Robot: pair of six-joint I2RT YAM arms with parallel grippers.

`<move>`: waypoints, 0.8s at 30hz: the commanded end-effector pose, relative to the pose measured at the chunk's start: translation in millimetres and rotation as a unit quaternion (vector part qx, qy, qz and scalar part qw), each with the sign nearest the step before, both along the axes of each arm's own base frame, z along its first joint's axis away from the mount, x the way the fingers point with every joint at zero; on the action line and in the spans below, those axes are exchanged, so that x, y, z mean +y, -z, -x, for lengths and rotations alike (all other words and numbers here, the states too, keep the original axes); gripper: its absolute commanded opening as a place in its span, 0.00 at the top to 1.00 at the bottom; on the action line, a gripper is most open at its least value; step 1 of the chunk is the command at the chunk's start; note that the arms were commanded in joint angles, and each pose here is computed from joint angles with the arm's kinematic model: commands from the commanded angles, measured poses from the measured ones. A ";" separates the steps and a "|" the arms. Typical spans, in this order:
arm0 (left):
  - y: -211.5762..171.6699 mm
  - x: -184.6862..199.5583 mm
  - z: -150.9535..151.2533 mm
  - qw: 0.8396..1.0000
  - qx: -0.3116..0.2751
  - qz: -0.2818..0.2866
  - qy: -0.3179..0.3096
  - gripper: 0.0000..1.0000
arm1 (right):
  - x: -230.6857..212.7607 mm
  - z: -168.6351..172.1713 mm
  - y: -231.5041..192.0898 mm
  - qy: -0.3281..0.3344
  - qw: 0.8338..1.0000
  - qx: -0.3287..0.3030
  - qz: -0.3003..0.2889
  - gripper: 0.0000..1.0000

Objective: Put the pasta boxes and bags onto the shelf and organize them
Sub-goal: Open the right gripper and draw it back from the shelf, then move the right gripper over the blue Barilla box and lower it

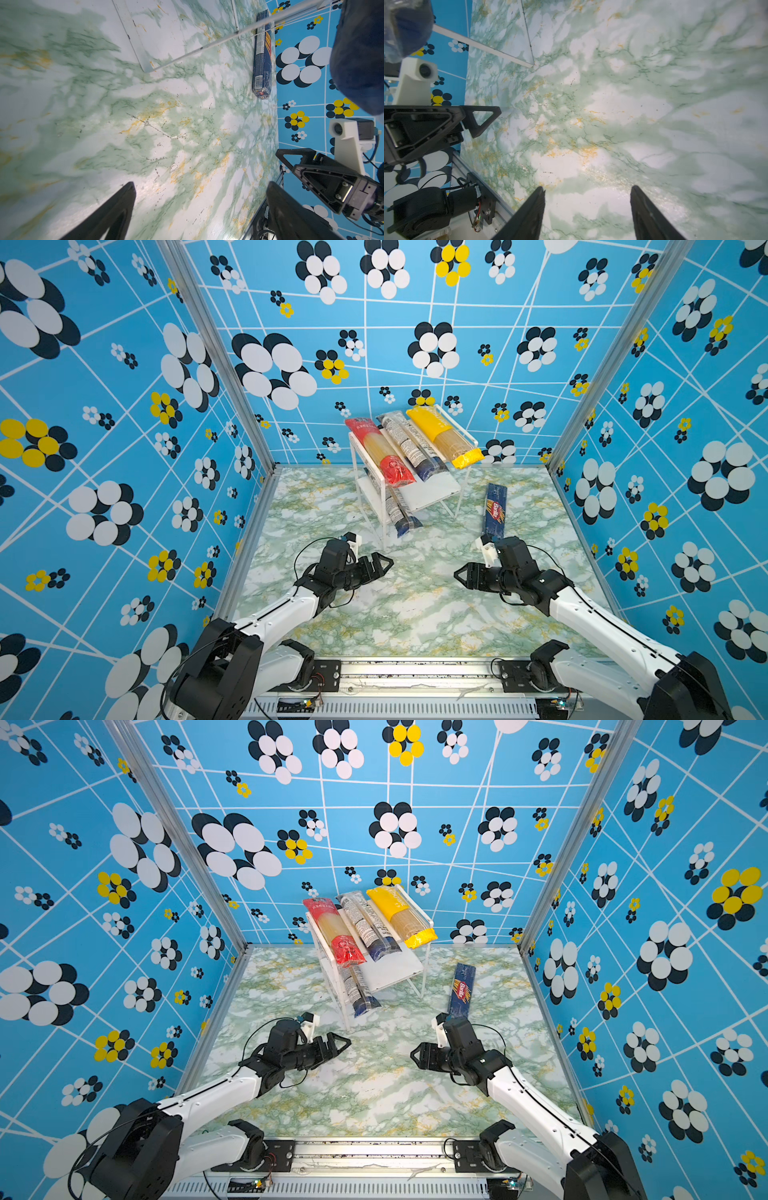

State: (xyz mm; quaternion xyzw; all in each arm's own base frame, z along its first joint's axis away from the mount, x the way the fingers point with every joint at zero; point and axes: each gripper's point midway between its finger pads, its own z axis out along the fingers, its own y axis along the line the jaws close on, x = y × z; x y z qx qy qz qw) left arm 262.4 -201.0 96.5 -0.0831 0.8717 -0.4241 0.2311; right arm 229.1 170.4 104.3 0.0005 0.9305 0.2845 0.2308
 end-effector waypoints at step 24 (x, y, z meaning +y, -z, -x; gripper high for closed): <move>-8.9 -3.0 -7.0 1.000 -0.010 0.009 0.002 0.01 | -86.6 -27.0 15.7 0.202 0.971 -0.047 0.120 0.29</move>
